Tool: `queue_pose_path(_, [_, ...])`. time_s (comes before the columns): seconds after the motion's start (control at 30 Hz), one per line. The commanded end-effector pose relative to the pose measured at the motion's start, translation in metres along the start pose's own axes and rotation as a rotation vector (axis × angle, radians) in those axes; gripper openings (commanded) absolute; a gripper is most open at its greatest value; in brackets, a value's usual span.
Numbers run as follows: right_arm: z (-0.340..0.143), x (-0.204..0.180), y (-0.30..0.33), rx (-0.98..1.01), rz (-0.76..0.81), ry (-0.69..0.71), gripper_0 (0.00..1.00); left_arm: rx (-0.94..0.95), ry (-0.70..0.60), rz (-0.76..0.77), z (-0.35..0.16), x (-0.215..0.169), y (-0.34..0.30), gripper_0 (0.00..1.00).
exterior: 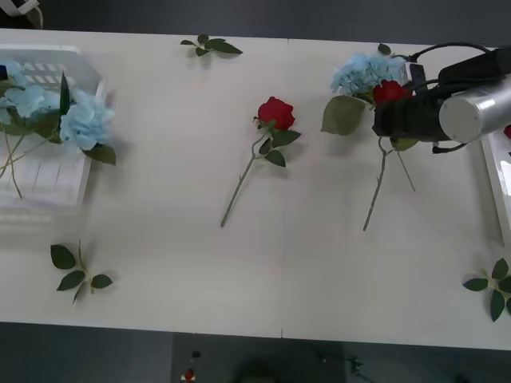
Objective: Put the red flowers into the right box and the blue flowers into the left box
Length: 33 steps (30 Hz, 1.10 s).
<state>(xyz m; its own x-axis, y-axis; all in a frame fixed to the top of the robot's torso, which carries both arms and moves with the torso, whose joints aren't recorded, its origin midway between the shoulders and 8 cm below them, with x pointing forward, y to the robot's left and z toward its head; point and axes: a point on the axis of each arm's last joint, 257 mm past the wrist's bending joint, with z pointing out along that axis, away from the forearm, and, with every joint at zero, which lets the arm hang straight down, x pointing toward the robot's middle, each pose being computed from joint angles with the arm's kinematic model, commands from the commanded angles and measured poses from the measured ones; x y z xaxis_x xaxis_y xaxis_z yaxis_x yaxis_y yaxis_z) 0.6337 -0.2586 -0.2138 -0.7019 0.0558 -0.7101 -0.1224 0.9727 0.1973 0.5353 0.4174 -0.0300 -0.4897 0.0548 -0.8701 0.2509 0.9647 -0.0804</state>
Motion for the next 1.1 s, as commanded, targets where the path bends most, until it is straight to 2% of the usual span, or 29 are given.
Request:
queue_pose_path(0.03, [-0.013,-0.011,-0.007,0.01,0.024,-0.009,0.0,0.128,-0.085,0.153,-0.022,-0.067,-0.059,1.0])
queue_pose_path(0.17, [-0.012,-0.01,-0.01,0.015,0.033,-0.007,0.0,0.23,-0.097,0.192,-0.006,-0.08,-0.109,1.0])
queue_pose_path(0.2, [-0.012,-0.01,-0.01,0.015,0.039,-0.006,0.2,0.245,-0.089,0.195,0.0,-0.078,-0.117,1.0])
queue_pose_path(0.23, [-0.012,-0.01,-0.011,0.017,0.046,-0.006,0.68,0.265,-0.076,0.199,0.009,-0.072,-0.128,1.0])
queue_pose_path(0.27, [-0.012,-0.01,-0.013,0.019,0.049,-0.006,0.89,0.28,-0.069,0.2,0.015,-0.068,-0.135,1.0])
queue_pose_path(0.3, [-0.012,-0.01,-0.013,0.02,0.053,-0.005,1.0,0.308,-0.054,0.199,0.026,-0.059,-0.149,1.0])
queue_pose_path(0.73, [-0.013,-0.011,-0.018,0.025,0.064,-0.01,1.0,0.394,0.137,0.267,0.111,0.034,-0.245,1.0])
queue_pose_path(0.97, [-0.011,0.002,-0.049,0.101,0.083,0.037,1.0,0.239,0.204,0.434,0.156,0.071,-0.256,1.0])
queue_pose_path(1.1, [-0.006,0.017,-0.058,0.11,0.155,0.052,1.0,0.192,0.24,0.453,0.175,0.094,-0.265,1.0])
